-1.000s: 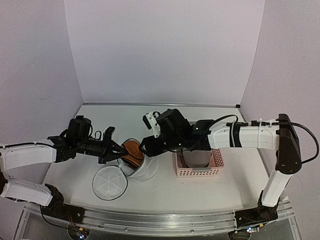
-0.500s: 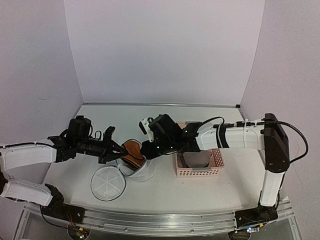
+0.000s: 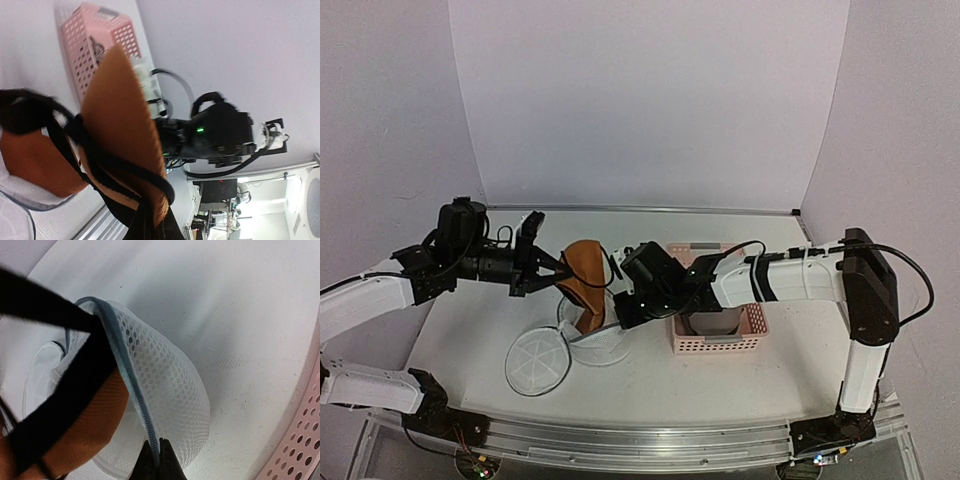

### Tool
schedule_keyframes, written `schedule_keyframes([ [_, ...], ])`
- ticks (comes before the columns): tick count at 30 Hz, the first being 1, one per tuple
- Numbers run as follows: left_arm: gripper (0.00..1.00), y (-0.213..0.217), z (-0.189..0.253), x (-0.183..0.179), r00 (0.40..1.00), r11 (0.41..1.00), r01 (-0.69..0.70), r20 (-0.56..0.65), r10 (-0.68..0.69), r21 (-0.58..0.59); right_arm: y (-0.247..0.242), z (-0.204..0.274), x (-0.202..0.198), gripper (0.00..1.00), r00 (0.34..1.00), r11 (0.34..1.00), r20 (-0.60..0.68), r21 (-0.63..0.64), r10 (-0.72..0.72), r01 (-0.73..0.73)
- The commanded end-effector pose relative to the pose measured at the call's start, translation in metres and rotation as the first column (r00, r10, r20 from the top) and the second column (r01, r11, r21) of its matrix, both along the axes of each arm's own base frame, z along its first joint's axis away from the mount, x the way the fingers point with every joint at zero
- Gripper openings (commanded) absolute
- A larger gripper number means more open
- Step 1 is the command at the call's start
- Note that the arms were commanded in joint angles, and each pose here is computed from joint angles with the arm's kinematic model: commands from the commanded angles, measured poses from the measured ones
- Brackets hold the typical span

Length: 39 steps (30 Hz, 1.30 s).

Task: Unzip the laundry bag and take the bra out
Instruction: Pick up the bra from the laundry bag, then set the laundry bag at the center of the board.

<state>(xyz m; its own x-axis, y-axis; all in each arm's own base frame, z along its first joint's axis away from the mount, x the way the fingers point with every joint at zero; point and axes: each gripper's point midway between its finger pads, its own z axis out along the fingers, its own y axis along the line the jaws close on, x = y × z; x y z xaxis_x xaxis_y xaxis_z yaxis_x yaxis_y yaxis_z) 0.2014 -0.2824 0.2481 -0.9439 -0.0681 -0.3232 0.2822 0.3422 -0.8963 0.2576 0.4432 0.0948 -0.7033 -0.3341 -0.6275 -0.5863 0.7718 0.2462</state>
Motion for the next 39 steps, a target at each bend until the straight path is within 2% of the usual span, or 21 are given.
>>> schedule_keyframes([
  [1,0.0,0.003,0.071,-0.005,0.976,0.998,0.037,0.217,-0.026,-0.048,-0.001,-0.003,0.004,0.0,0.999,0.999,0.019,0.0,-0.035,0.035],
  [6,0.0,0.014,0.102,0.003,0.951,1.0,-0.011,0.309,0.016,-0.018,-0.005,-0.013,0.004,0.0,0.999,0.999,0.013,-0.009,-0.052,0.052],
  [12,0.0,0.044,0.139,0.019,0.903,0.989,-0.145,0.413,0.12,0.031,-0.007,-0.016,0.004,0.0,0.997,0.997,0.003,0.018,-0.078,0.078],
  [19,0.0,0.082,0.17,0.042,0.817,0.925,-0.371,0.5,0.287,0.076,0.007,-0.014,0.011,0.0,0.993,0.989,-0.041,0.098,-0.111,0.115],
  [23,0.0,0.098,0.183,0.051,0.763,0.879,-0.471,0.537,0.36,0.08,0.015,-0.005,0.031,0.0,0.987,0.978,-0.014,0.133,-0.161,0.162],
  [26,0.0,0.102,0.191,0.052,0.744,0.868,-0.493,0.55,0.38,0.068,0.023,0.006,0.053,0.0,0.978,0.967,0.028,0.158,-0.208,0.201],
  [34,0.0,0.1,0.196,0.05,0.743,0.875,-0.481,0.556,0.372,0.059,0.055,0.007,0.104,0.0,0.964,0.938,0.016,0.232,-0.267,0.256],
  [37,0.0,0.099,0.194,0.05,0.748,0.878,-0.475,0.552,0.367,0.06,0.065,0.013,0.12,0.11,0.963,0.929,0.012,0.267,-0.269,0.256],
  [39,0.0,0.097,0.195,0.049,0.753,0.883,-0.466,0.551,0.36,0.059,0.073,0.023,0.124,0.24,0.967,0.925,0.009,0.296,-0.253,0.239],
])
